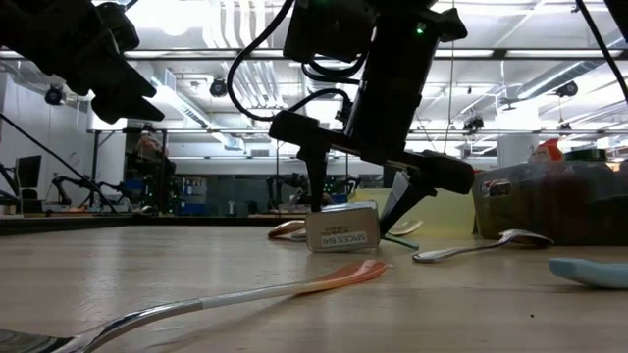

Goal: Pick & Place Food Item
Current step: Put the black seasoning can into the black bin

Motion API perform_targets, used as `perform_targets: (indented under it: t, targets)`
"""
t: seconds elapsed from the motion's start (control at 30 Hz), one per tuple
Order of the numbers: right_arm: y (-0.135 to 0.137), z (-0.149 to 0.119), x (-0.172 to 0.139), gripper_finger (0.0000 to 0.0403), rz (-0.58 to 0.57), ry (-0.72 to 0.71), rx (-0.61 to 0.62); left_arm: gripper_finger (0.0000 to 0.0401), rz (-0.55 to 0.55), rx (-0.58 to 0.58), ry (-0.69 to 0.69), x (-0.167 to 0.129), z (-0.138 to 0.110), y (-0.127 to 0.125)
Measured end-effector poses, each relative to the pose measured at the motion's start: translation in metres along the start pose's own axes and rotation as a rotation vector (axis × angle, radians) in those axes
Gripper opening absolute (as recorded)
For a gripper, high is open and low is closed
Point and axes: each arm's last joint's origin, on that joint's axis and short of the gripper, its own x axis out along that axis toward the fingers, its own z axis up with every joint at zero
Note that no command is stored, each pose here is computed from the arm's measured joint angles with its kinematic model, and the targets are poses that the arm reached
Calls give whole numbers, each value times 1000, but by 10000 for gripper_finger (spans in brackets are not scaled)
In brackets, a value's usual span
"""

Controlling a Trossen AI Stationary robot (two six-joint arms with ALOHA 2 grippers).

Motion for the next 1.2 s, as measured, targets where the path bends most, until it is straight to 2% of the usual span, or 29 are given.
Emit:
perform_targets:
  t: [0.63,0.9,1.2]
  targets:
    - [7,-2,-15,302,1,-40,-32,290,0,0,0,0,0,0]
    - [4,-11,-21,302,19,-133,-92,290,-1,0,0,0,0,0]
    - [5,-19,-46,302,18,-266,-190,290,0,0,0,0,0,0]
